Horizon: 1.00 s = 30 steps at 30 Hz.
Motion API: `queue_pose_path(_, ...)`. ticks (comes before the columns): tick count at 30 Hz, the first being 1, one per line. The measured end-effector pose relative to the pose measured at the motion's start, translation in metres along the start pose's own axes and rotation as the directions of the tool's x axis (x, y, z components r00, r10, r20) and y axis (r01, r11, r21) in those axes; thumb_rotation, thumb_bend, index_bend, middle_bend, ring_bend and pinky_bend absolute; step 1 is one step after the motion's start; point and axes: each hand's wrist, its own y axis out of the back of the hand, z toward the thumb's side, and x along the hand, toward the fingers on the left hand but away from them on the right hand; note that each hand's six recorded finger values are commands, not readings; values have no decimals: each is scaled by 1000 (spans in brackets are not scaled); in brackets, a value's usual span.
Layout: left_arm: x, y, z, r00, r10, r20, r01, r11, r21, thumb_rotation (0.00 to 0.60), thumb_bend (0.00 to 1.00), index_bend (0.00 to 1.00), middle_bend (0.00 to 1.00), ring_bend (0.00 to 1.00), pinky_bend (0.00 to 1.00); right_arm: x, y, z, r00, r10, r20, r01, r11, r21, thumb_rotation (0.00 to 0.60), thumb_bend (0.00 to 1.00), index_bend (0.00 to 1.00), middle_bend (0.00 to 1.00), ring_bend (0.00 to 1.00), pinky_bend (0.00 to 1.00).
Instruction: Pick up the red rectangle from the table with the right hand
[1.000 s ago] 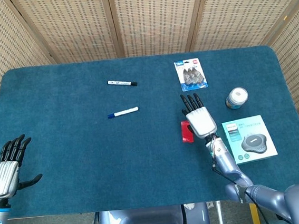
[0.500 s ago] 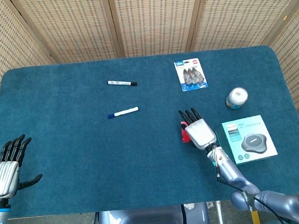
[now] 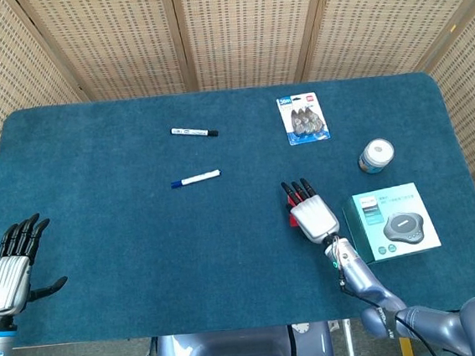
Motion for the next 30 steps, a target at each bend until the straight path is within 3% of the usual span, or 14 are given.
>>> queue_pose_path(17, 0, 0, 0, 1000, 0, 0, 0, 1000, 0, 600, 17, 0, 0, 0, 0, -5, -6, -7, 1000, 15, 18, -16, 999, 39, 600, 347, 417, 0, 0, 0)
queue_pose_path(30, 0, 0, 0, 1000, 0, 0, 0, 1000, 0, 600, 18, 0, 0, 0, 0, -7, -6, -9, 1000, 11, 16, -12, 999, 44, 600, 452, 487, 10, 0, 0)
